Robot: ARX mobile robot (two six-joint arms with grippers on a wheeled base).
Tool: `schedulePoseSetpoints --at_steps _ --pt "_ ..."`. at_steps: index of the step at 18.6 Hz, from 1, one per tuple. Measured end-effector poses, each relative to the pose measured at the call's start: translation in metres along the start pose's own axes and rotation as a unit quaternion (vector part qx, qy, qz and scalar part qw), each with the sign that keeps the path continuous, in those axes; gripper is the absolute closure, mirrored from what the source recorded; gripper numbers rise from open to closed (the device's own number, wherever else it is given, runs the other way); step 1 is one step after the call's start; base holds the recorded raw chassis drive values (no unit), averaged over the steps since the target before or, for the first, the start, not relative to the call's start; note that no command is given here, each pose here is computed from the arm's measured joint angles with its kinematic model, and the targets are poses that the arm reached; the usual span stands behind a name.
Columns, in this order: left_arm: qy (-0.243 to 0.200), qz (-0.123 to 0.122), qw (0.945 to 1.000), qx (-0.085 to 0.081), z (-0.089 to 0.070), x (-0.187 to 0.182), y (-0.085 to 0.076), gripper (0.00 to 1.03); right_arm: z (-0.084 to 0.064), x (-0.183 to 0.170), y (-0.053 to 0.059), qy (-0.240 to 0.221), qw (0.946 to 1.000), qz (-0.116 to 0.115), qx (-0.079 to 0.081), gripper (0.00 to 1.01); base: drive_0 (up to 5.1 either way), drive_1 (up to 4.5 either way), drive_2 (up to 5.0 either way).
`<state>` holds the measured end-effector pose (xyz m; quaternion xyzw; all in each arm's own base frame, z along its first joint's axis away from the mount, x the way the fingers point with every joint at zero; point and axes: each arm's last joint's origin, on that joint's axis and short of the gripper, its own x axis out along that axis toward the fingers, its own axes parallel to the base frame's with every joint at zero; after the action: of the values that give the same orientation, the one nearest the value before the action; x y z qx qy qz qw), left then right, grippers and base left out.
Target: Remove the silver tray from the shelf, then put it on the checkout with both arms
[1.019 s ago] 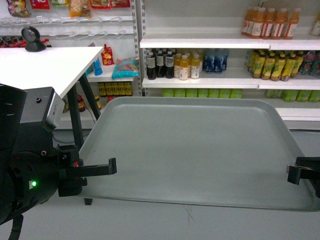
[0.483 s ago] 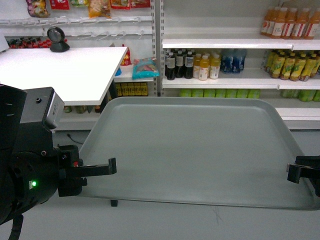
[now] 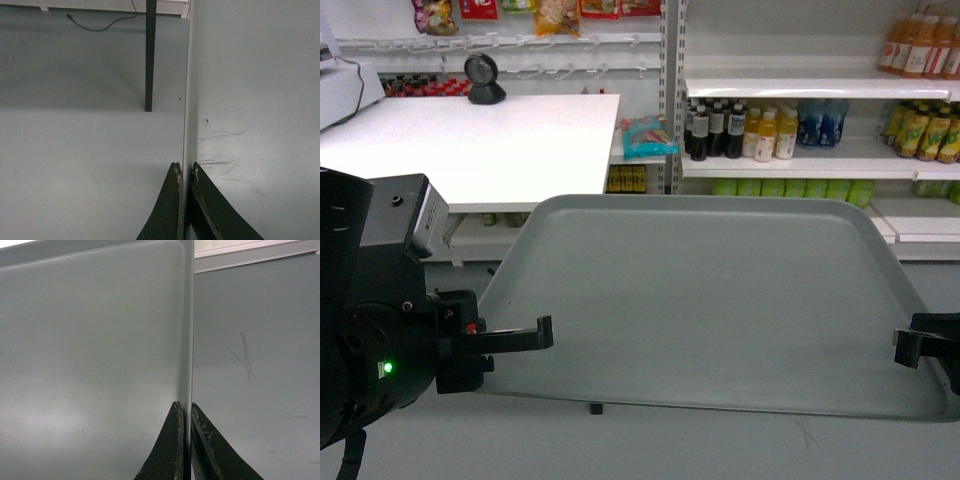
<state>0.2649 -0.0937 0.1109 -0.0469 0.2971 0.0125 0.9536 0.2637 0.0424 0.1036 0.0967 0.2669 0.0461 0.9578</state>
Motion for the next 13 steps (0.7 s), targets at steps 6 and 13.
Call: schedulePoseSetpoints --at_steps 6,13 --pt "0.000 0.001 1.0000 0.000 0.0000 0.0000 0.0000 1.00 0.0000 0.0000 0.0000 0.000 1.0000 0.000 0.000 0.99 -5.0 2.42 2.4" --pt "0.000 0.000 1.0000 0.000 0.0001 0.0000 0.0000 1.00 0.0003 0.0000 0.0000 -0.001 1.0000 0.000 0.000 0.99 -4.9 3.10 1.7"
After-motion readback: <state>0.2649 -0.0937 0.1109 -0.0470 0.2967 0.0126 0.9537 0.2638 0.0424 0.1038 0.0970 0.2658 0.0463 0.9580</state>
